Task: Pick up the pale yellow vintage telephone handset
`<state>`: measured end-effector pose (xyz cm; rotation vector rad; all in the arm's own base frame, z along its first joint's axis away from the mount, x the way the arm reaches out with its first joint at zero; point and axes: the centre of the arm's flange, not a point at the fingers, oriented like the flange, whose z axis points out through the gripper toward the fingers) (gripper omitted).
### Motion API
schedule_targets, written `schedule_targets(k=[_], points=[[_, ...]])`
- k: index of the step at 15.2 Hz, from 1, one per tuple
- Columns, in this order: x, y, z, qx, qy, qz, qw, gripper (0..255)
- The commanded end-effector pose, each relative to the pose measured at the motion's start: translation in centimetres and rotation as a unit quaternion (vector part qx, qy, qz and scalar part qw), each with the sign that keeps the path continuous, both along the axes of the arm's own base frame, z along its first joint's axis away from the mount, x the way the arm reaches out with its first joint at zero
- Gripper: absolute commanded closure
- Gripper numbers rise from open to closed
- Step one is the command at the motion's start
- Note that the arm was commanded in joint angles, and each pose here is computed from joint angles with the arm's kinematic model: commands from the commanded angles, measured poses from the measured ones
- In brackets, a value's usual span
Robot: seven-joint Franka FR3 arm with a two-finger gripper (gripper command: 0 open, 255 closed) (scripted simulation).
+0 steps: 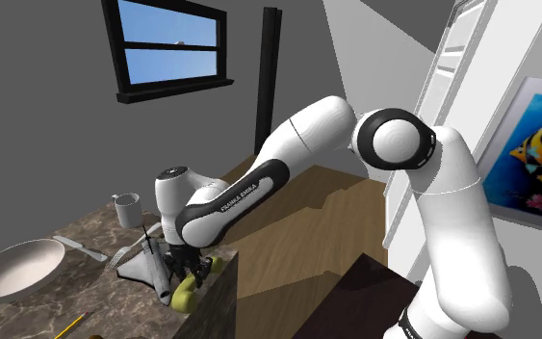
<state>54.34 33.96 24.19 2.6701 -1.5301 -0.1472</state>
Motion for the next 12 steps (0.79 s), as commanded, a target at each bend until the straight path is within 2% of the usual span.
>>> schedule_targets(k=[1, 10, 12], points=[[0.1, 0.1, 1.2, 0.000, 0.000, 0.000, 1.0000, 255], [0.1, 0.1, 6.0, 0.000, 0.000, 0.000, 1.0000, 255], [0.1, 0.1, 6.0, 0.000, 0.000, 0.000, 1.0000, 255]])
